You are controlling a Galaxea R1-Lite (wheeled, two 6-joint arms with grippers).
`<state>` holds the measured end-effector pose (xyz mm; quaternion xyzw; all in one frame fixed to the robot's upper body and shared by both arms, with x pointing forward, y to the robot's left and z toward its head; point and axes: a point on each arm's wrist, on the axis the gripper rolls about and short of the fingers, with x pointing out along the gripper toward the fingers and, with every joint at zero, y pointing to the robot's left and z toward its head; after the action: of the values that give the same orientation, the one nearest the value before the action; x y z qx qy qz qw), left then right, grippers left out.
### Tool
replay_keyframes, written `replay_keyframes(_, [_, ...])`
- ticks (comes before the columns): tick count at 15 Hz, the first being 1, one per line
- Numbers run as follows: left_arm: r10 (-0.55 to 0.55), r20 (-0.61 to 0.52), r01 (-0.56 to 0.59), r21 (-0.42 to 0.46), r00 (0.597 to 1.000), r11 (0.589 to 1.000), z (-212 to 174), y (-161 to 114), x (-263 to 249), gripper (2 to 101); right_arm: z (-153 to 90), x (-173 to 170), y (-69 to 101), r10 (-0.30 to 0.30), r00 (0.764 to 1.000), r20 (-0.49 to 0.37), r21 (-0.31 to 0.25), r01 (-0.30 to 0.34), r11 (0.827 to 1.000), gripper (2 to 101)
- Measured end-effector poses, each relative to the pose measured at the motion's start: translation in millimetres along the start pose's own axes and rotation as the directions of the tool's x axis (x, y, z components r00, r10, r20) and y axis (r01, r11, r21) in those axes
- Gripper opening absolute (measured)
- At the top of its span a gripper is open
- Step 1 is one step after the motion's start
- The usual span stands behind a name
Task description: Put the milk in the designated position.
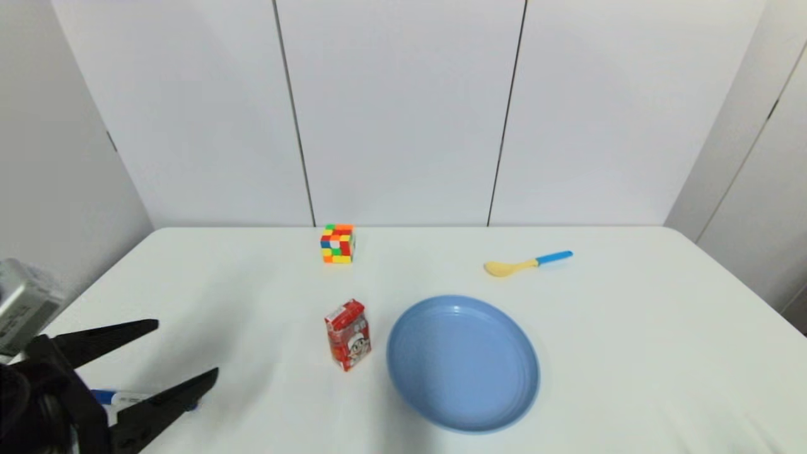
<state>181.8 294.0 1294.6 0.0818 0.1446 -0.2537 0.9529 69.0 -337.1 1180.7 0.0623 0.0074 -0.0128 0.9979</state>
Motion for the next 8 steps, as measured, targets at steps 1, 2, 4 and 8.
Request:
replay_keyframes(1, [0.041, 0.053, -0.042, 0.009, 0.998, 0.999, -1, 2, -8, 95.2, 0, 0, 0.0, 0.000, 1.000, 0.000, 0.000, 0.000, 1.000, 98.0])
replay_keyframes(2, [0.086, 0.094, -0.087, 0.009, 0.992, 0.996, -3, 4, -15, 95.5, 0, 0, 0.0, 0.000, 1.000, 0.000, 0.000, 0.000, 1.000, 98.0])
replay_keyframes(4, [0.164, 0.158, -0.166, 0.003, 0.974, 0.986, -7, 6, -30, 96.0, 0, 0, 0.0, 0.000, 1.000, 0.000, 0.000, 0.000, 1.000, 98.0])
replay_keyframes(8, [0.339, 0.224, -0.340, -0.035, 0.914, 0.940, -22, 5, -55, 96.7, 0, 0, 0.0, 0.000, 1.000, 0.000, 0.000, 0.000, 1.000, 98.0])
